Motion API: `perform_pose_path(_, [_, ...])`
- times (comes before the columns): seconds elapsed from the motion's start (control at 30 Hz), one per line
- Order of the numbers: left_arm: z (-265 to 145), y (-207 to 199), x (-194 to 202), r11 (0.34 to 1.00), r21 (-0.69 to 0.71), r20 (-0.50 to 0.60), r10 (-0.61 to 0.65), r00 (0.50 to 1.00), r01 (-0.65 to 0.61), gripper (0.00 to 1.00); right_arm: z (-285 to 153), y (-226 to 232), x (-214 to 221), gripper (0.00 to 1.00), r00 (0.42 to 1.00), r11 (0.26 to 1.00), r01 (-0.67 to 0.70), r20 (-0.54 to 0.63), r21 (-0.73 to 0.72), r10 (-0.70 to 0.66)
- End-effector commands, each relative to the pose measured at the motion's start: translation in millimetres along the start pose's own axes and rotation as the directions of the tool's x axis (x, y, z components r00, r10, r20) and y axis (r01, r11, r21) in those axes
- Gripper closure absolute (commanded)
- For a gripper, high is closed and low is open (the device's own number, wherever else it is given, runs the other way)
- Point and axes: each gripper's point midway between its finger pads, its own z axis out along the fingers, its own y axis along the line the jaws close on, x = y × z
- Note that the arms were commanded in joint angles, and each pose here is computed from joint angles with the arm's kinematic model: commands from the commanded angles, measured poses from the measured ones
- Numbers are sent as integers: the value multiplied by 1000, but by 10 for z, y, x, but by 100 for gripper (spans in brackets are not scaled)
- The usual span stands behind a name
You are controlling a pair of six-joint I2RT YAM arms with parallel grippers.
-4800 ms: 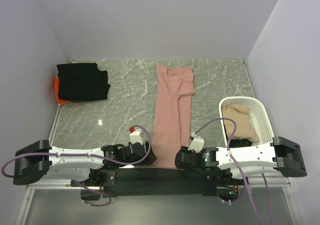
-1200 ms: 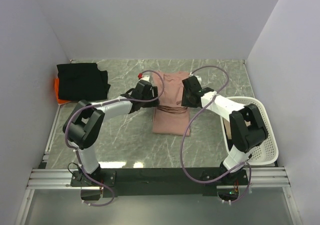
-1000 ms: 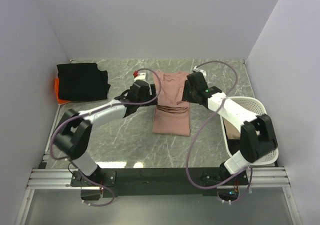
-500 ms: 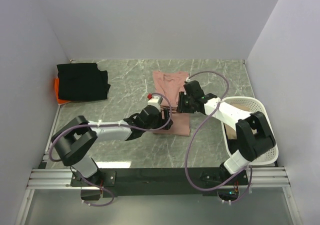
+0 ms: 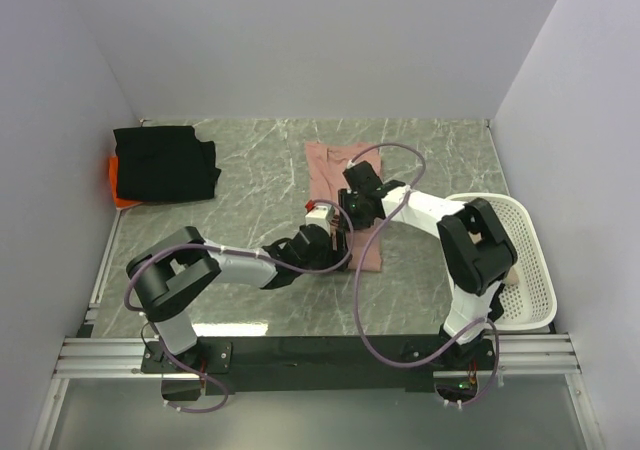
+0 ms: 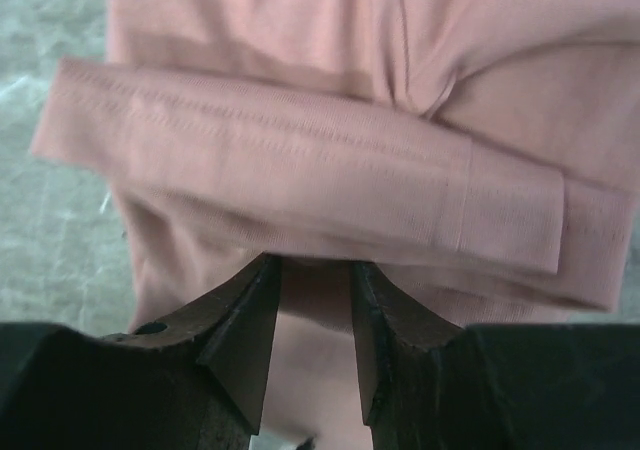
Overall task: Fold and stack the t-shirts
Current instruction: Fold the tshirt
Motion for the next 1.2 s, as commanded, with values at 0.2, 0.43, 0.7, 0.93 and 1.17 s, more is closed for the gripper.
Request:
perform_pose_path(0.2, [-81,275,637,994,-103,-132,19,991,-33,24,-58,-171,-685,58,991,980,-6,133,199,-21])
perform_pose_path(0.43, [-154,302,658,990,-125,-134,42,990,-59,24,-391,-286,-1259,58,966,961,-53,257,271,-19])
perform_pose_path(0.7, [-332,-6,191,995,-80,-38,51,998,-54,23,-756,-240,-921,57,953,984,-84,301,155,34])
perform_pose_path(0.93, [-851,-232,-489,999,-37,140,13,990,-8,17,-964,-200,-246,49,953,994,-99,290,39,84])
perform_pose_path(1.17, [-853,291,-275,987,-156,90,-35,995,48,13,-935,-282,355,44,965,992,-129,230,-4,126])
